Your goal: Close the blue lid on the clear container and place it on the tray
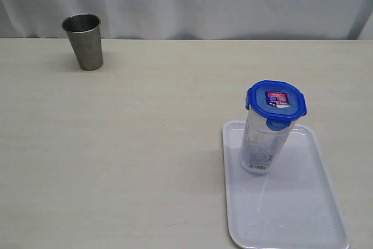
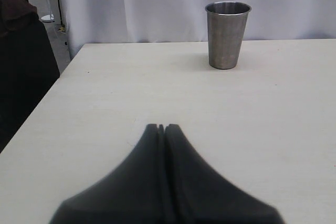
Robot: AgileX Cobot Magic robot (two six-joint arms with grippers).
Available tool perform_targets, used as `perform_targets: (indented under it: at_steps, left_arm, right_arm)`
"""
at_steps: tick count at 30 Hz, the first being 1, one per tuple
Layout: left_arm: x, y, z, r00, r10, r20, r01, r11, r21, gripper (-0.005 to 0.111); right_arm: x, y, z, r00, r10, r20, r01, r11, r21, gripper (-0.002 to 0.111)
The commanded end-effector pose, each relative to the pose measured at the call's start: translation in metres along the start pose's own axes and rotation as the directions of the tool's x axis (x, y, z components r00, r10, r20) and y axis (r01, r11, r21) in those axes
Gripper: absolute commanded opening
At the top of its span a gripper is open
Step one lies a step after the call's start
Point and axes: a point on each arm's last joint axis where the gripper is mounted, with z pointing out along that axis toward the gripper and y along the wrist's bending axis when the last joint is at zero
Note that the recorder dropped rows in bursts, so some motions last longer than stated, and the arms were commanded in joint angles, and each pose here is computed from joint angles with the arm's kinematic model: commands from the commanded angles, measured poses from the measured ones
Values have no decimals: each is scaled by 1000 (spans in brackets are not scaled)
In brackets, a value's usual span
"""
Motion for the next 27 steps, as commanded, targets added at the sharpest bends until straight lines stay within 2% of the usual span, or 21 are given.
perform_targets:
  at_steps: [1,27]
  left_arm:
    - [1,0,0,1000,-1,5,1,1000,1,0]
    - [1,0,0,1000,5,2,-5,1000,-1,0]
  right_arm:
    - [1,0,0,1000,5,-1,-5,1000,-3,4]
    - [1,0,0,1000,5,-1,-5,1000,-3,4]
